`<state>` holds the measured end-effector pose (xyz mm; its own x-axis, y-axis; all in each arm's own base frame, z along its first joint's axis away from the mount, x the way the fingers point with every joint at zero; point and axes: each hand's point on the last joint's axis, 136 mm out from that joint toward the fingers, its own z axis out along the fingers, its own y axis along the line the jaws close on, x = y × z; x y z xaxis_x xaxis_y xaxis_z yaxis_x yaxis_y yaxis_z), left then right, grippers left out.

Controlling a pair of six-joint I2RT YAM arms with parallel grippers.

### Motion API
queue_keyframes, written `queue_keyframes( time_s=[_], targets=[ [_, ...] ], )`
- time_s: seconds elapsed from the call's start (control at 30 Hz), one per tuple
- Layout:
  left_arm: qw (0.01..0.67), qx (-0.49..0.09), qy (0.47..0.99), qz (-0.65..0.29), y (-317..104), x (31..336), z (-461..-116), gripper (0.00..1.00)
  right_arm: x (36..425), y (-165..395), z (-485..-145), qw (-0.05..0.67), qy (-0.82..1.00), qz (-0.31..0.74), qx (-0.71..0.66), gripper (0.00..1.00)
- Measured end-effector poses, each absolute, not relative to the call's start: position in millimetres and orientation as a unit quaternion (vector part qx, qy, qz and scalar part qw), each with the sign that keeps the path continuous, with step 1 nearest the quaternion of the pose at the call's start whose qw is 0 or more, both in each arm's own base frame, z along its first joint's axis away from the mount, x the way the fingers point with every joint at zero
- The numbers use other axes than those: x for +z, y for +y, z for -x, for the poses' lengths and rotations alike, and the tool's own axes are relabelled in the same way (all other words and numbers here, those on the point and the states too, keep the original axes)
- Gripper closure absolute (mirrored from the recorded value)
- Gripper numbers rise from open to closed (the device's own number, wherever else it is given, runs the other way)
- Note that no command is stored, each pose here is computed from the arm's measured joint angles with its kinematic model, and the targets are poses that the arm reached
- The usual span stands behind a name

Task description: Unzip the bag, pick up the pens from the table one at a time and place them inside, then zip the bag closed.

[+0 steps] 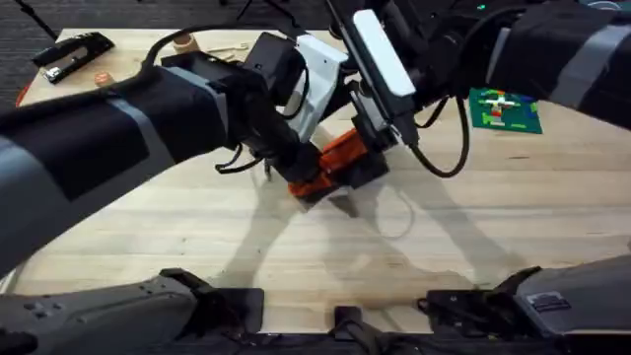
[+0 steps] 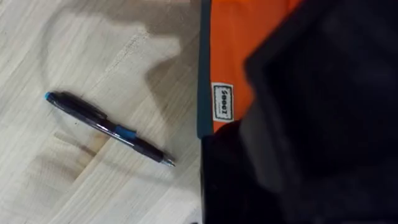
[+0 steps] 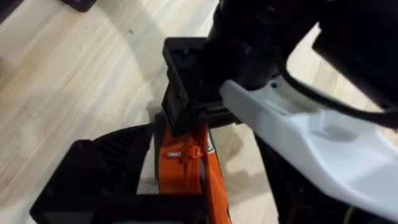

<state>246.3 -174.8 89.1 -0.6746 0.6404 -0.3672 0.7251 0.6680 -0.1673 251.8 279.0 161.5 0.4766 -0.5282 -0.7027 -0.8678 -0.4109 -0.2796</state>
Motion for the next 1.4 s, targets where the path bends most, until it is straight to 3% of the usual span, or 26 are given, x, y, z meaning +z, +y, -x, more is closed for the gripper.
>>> queue_keyframes(
  time_s=[0.1,0.67,0.73,0.77,0.9,0.93,1.33,1.4],
  targets=[
    [0.14,-0.151,0.902,-0.378,-174.8,89.0,-246.3,0.956,166.4,278.1,-251.2,0.327,0.436,0.794,0.269,0.005],
    [0.14,-0.151,0.902,-0.378,-174.8,89.0,-246.4,0.954,183.9,205.8,-301.9,0.367,0.526,0.734,0.223,0.004],
    [0.14,-0.152,0.902,-0.378,-174.8,89.0,-246.3,0.867,187.5,200.1,-302.9,0.368,0.531,0.734,0.209,0.004],
    [0.14,-0.152,0.902,-0.379,-174.9,89.1,-246.2,0.762,188.3,198.7,-302.3,0.367,0.532,0.736,0.204,0.005],
    [0.14,-0.152,0.902,-0.378,-174.9,89.1,-246.2,0.132,187.2,190.9,-297.8,0.35,0.545,0.739,0.187,0.004],
    [0.139,-0.152,0.903,-0.376,-174.8,89.0,-246.2,0.04,186.1,189.3,-297.3,0.345,0.547,0.74,0.184,0.004],
    [0.143,-0.152,0.903,-0.376,-175.0,90.5,-247.9,0.007,178.1,180.7,-297.3,0.321,0.564,0.742,0.166,0.005],
    [0.176,-0.154,0.896,-0.378,-177.3,109.6,-252.6,0.006,174.7,177.1,-297.5,0.305,0.583,0.736,0.158,0.005]
  ],
)
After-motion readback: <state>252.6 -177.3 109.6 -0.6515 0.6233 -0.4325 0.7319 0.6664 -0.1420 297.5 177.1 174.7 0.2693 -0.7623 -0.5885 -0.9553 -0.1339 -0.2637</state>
